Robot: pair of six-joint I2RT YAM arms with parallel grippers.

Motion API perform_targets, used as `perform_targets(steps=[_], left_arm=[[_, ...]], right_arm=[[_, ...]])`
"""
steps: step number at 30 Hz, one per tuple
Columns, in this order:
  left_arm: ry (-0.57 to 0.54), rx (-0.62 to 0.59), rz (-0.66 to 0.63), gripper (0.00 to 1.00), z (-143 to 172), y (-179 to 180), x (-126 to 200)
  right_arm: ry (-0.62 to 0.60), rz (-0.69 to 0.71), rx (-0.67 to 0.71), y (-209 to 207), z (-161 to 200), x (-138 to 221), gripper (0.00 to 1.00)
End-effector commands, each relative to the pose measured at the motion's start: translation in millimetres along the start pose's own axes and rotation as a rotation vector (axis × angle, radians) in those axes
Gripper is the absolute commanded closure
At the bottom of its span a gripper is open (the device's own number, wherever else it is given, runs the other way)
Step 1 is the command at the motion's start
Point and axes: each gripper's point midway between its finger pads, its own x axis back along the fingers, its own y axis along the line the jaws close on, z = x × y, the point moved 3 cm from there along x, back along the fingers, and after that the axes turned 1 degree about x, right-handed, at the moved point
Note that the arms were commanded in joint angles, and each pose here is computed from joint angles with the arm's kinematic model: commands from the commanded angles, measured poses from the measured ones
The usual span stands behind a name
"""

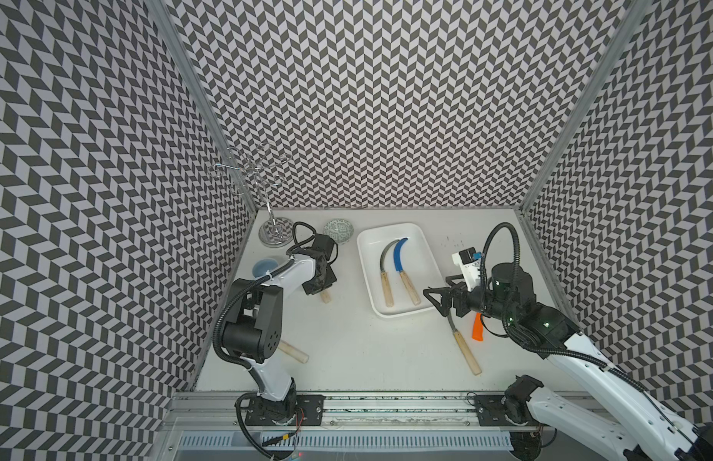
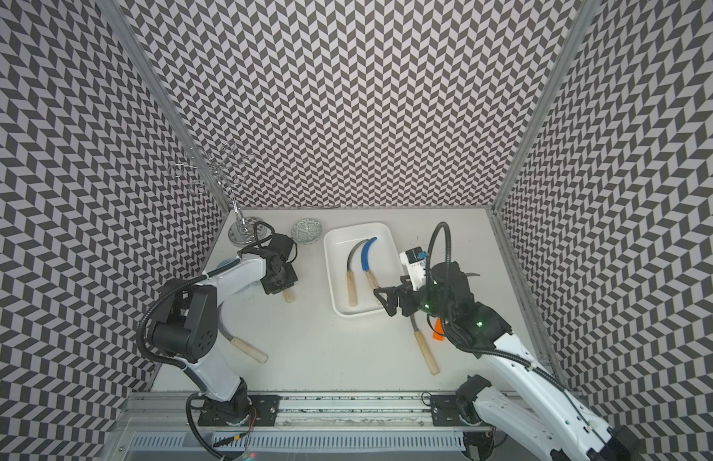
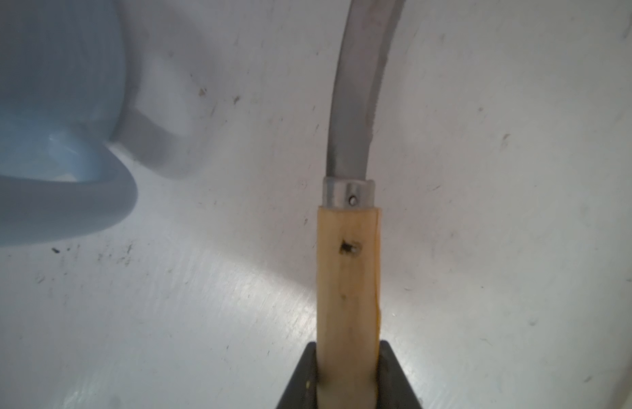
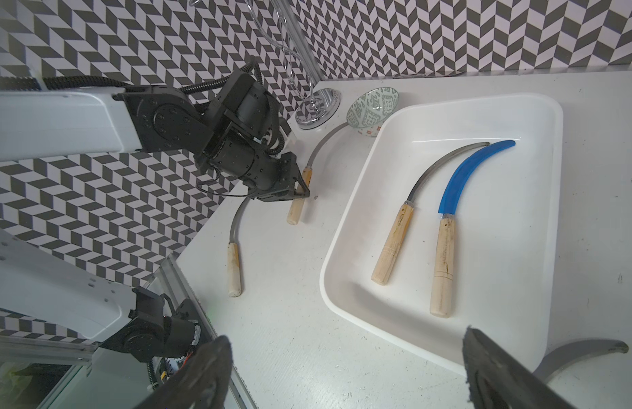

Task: Put small sickles into storage boxes
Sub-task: Pick up the sickle at the center of the board.

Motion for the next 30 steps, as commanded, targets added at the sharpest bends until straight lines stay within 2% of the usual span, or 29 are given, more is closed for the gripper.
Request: perform_targets(steps=[1, 18, 30], left_arm=[[-0.057, 0.022, -0.004, 0.82, -13, 1, 20], [-0.119, 0.041, -0.006, 0.81, -27, 6, 49], [-0.135, 0.026, 0.08, 0.81, -28, -4, 64]], right_arm=[[-0.061, -0.009, 0.033, 4, -10, 4, 0.0], [-0.065, -0.012, 0.036, 4, -10, 5, 0.0], [-0.062, -0.006, 0.035, 4, -10, 4, 0.0]])
